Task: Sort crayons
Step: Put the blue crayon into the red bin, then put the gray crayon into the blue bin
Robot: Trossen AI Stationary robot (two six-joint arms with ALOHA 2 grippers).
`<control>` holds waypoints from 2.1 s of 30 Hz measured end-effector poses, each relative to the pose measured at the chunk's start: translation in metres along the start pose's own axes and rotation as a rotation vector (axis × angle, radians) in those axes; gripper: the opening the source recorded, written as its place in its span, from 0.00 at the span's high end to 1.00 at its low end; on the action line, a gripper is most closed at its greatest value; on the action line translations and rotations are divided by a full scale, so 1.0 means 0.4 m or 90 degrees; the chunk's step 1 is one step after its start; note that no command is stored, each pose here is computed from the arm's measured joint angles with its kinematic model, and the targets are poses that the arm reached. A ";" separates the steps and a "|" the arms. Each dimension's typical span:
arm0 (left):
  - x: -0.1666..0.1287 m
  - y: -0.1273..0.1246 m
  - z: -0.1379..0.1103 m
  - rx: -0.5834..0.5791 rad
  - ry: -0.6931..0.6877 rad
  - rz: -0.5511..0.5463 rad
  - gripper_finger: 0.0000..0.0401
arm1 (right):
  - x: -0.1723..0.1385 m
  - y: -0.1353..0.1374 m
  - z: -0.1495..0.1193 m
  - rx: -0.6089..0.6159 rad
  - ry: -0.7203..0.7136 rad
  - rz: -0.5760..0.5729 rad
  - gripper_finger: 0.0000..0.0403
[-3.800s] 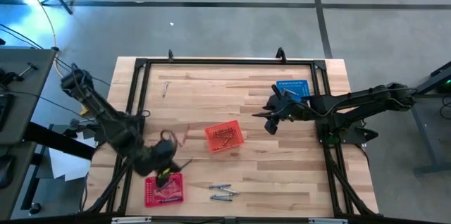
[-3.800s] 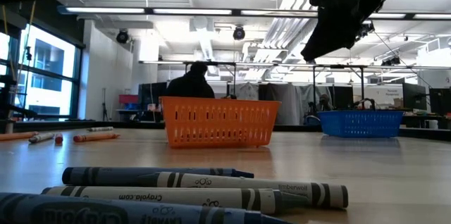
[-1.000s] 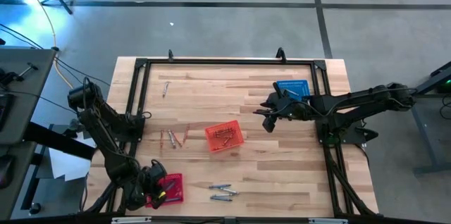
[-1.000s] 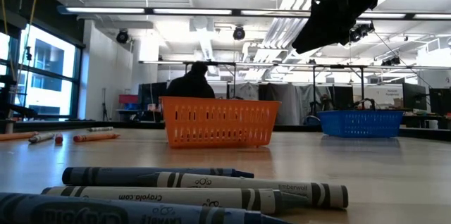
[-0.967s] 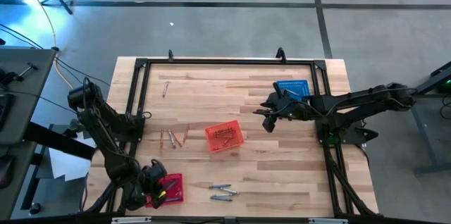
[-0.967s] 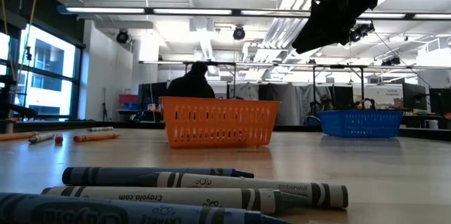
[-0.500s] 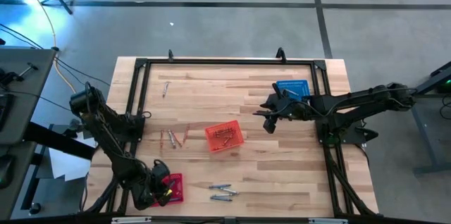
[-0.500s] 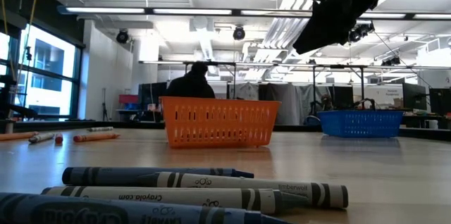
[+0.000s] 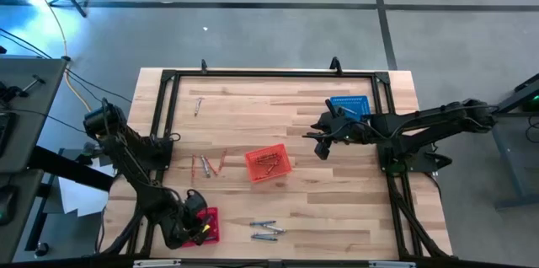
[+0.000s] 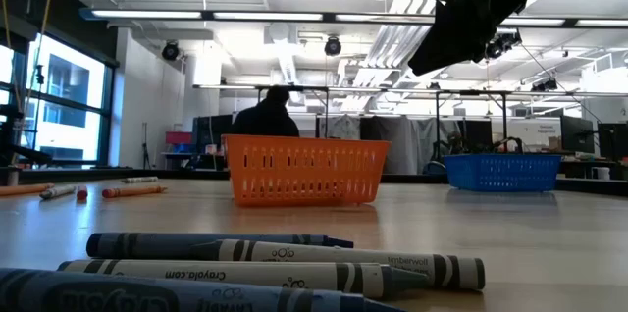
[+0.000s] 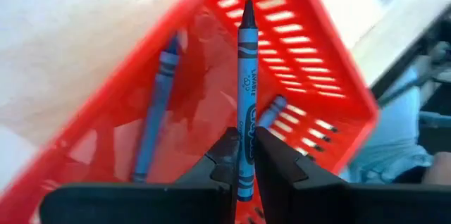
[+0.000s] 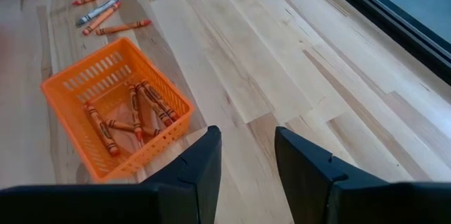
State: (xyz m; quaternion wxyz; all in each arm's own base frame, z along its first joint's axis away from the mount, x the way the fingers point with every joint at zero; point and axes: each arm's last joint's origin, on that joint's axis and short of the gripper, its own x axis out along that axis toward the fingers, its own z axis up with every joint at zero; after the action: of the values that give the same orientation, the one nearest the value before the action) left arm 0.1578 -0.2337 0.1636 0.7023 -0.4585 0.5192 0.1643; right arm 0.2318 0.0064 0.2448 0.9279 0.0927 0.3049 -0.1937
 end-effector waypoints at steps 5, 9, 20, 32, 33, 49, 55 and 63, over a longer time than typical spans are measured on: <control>-0.001 -0.001 0.000 -0.024 -0.002 -0.004 0.93 | 0.000 0.000 0.000 0.000 0.000 0.000 0.68; -0.001 -0.002 0.000 -0.023 -0.001 -0.006 0.93 | 0.000 0.000 0.000 0.000 0.000 0.000 0.68; -0.003 0.004 -0.001 -0.073 -0.015 0.003 0.91 | 0.000 0.000 0.000 0.000 0.000 0.000 0.68; -0.066 -0.054 -0.009 -0.109 -0.026 -0.041 0.62 | 0.000 0.000 0.000 0.000 0.000 0.000 0.68; -0.089 -0.069 -0.007 -0.108 -0.036 -0.040 0.61 | 0.000 0.000 0.000 0.000 0.000 0.000 0.68; -0.258 -0.073 0.270 0.112 -0.370 0.363 0.60 | 0.000 0.000 0.000 0.000 0.000 0.000 0.68; -0.212 -0.025 0.450 0.141 -0.380 0.463 0.60 | 0.000 0.000 0.000 0.000 0.000 0.000 0.68; -0.187 0.068 0.627 0.047 -0.334 0.483 0.60 | 0.000 0.000 0.000 0.000 0.000 0.000 0.68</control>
State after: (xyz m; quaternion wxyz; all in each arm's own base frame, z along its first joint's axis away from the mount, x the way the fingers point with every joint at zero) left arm 0.2531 0.0032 0.2266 0.7160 -0.1539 0.4606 0.5014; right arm 0.2318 0.0065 0.2448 0.9279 0.0926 0.3048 -0.1936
